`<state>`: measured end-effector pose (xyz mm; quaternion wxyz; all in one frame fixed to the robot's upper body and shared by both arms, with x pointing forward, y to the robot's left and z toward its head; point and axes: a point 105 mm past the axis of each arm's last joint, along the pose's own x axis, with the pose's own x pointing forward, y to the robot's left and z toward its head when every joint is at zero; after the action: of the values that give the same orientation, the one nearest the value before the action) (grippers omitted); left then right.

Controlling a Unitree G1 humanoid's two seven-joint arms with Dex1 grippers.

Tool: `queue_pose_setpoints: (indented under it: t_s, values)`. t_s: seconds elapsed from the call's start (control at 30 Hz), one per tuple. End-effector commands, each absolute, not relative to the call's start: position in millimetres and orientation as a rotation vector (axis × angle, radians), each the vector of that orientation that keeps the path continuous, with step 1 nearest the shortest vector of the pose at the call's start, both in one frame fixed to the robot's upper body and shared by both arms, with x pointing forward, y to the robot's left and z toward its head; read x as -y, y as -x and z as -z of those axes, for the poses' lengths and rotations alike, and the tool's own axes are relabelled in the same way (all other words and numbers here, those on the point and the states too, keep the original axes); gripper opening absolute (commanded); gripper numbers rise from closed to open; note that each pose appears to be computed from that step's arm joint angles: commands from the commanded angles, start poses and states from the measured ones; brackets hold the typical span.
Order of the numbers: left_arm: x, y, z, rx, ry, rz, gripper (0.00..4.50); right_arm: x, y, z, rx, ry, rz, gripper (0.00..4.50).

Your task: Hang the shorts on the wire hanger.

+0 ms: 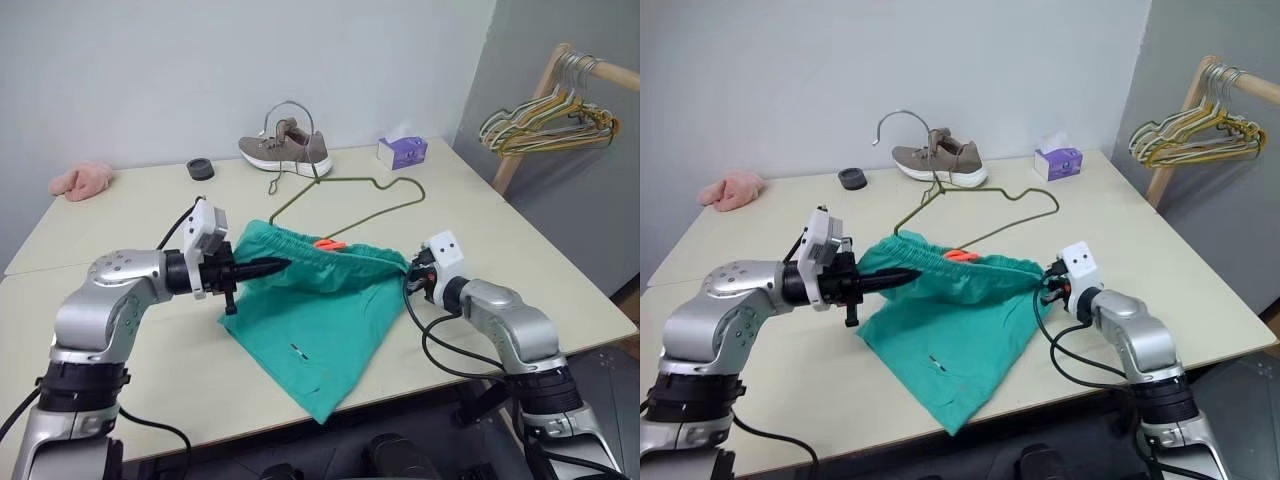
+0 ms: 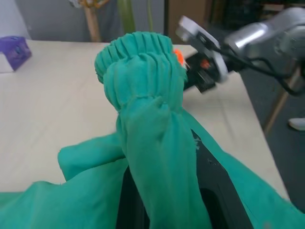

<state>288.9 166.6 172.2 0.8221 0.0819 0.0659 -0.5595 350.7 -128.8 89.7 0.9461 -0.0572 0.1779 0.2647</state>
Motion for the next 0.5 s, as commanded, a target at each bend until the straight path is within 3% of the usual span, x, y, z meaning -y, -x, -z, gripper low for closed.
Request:
queue_pose_setpoints:
  t_s: [0.03,0.23,0.5]
  values:
    - [-180,-279,-191,-0.077,-0.250,1.165,0.00,155,-352,-100,-0.351,0.095,-0.470,0.03]
    - [-194,-269,-172,-0.159,-0.336,1.159,0.00,172,-347,-100,-0.376,0.057,-0.434,0.03]
    - [-198,-261,-172,-0.222,-0.409,1.239,0.00,185,-351,-108,-0.389,-0.047,-0.380,0.03]
